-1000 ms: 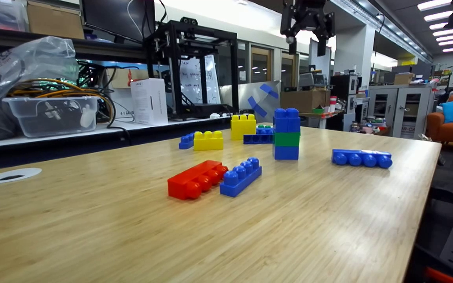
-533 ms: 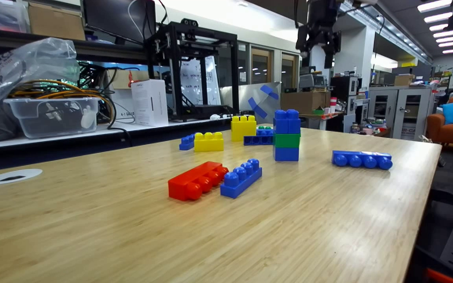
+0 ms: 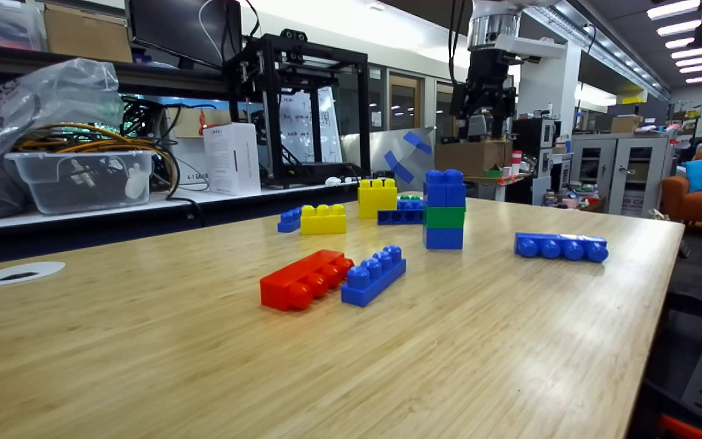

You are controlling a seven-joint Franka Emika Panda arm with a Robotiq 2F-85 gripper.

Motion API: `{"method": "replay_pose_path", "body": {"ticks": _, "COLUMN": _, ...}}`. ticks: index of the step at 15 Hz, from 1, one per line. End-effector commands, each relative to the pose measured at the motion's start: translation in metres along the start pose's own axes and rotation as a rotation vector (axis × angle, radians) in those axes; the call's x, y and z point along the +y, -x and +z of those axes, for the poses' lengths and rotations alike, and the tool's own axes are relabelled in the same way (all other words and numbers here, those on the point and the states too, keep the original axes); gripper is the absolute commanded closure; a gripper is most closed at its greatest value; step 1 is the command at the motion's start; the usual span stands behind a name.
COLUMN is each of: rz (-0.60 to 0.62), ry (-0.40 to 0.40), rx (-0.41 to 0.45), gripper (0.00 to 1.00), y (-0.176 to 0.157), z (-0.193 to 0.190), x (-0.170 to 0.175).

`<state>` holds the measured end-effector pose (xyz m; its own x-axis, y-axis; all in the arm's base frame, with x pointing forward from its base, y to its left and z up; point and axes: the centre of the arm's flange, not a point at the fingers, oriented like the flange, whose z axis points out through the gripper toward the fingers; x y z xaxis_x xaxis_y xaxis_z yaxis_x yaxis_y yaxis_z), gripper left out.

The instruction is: Move the stack of blocks to the right then place a green block on the top

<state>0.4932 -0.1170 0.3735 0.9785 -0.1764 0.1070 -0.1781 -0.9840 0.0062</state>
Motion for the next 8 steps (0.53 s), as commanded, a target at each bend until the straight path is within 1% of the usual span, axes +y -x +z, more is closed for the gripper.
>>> {"method": "replay_pose_path", "body": {"ticks": 1, "rz": 0.017, "ry": -0.018, "rx": 0.020, "gripper": 0.00, "y": -0.019, "z": 0.012, "x": 0.015}}
{"method": "replay_pose_path", "body": {"ticks": 4, "rz": 0.048, "ry": -0.030, "rx": 0.022, "gripper": 0.00, "y": -0.030, "z": 0.019, "x": 0.025}}
{"method": "replay_pose_path", "body": {"ticks": 6, "rz": 0.074, "ry": -0.054, "rx": 0.018, "gripper": 0.00, "y": -0.033, "z": 0.018, "x": 0.026}}
{"method": "replay_pose_path", "body": {"ticks": 7, "rz": 0.075, "ry": -0.030, "rx": 0.017, "gripper": 0.00, "y": -0.025, "z": 0.016, "x": 0.022}}
{"method": "replay_pose_path", "body": {"ticks": 8, "rz": 0.077, "ry": -0.032, "rx": 0.017, "gripper": 0.00, "y": -0.026, "z": 0.016, "x": 0.022}}
